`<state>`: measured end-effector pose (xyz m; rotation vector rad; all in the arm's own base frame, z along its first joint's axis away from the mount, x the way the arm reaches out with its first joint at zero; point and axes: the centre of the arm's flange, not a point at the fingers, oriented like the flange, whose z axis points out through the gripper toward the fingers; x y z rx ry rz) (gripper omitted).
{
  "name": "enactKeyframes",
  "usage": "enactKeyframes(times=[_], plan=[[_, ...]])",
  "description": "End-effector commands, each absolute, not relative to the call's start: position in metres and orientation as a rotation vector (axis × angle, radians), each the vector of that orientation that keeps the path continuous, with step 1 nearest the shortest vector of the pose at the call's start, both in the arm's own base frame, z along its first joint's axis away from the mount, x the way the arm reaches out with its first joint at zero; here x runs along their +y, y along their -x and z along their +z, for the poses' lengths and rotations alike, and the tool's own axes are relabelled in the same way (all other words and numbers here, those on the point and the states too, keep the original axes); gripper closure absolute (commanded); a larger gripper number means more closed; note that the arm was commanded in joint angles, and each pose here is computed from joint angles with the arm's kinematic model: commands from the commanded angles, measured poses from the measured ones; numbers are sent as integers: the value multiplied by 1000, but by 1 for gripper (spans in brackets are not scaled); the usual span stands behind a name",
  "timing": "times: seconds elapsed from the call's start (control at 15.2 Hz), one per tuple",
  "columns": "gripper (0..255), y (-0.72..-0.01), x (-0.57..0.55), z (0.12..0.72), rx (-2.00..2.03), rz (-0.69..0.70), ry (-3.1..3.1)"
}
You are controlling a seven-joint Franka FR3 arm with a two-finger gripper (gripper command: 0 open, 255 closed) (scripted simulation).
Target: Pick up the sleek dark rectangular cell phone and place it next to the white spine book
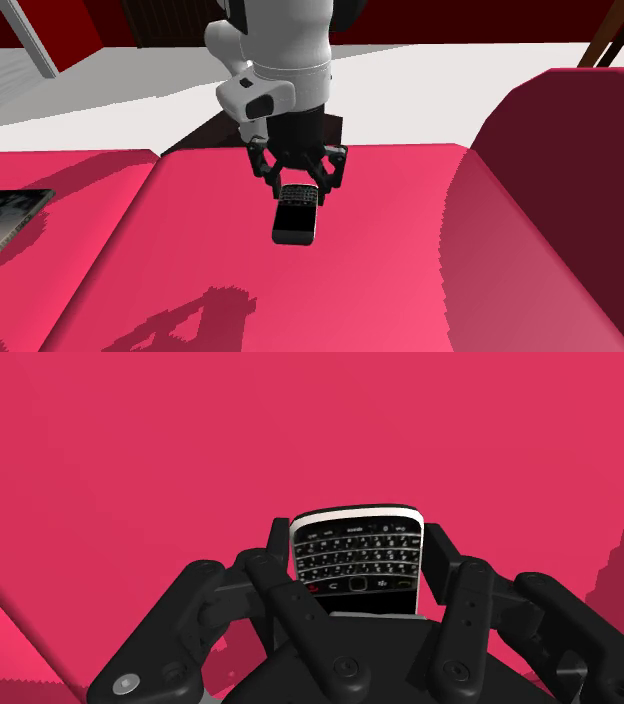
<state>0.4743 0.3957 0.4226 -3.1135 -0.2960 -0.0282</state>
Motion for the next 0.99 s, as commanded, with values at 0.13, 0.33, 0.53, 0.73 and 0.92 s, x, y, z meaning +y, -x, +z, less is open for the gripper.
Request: enactKeyframes(times=[0.13,0.33,0.53,0.73,0.92], plan=[[255,-487,343,419,-298,-28,3114],[255,-496,305,419,-298,-28,3114],[255,-505,266,419,-298,-28,3114],[255,-515,228,419,-298,-28,3114],[255,-524,189,420,-298,-28,3114]])
